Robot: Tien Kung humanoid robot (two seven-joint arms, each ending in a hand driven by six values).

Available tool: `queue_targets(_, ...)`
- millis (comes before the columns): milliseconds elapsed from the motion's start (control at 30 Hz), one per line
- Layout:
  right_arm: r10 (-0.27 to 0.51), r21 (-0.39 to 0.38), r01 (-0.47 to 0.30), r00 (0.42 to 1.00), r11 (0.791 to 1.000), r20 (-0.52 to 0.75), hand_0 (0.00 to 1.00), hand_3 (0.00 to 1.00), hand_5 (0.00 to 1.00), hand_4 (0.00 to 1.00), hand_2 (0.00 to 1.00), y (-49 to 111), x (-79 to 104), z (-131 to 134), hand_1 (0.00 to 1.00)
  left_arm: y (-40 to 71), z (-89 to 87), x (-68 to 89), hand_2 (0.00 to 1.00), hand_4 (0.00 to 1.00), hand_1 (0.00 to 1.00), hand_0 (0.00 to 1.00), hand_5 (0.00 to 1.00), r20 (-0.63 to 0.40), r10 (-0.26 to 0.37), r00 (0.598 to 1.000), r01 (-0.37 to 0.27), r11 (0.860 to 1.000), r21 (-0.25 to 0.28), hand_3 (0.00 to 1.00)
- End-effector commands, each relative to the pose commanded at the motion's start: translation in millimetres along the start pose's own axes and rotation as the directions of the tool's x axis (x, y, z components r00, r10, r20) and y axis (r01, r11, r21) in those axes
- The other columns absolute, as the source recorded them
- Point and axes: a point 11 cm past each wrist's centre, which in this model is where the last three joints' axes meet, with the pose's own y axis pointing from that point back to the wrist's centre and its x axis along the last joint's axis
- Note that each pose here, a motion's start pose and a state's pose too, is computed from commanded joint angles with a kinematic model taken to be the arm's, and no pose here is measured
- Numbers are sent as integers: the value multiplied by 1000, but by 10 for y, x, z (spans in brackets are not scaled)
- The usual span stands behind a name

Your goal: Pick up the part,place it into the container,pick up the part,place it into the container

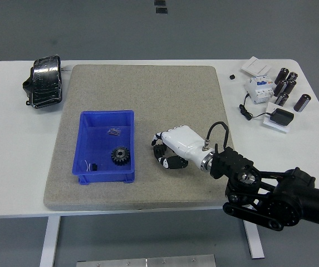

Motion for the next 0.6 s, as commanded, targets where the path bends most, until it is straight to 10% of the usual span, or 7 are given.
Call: queue_targets(600,153,165,-160,987,973,57,222,659,253,564,393,-317,634,-787,339,2,12,15,689,768,686,687,266,4,5,1000,-5,1000,1,655)
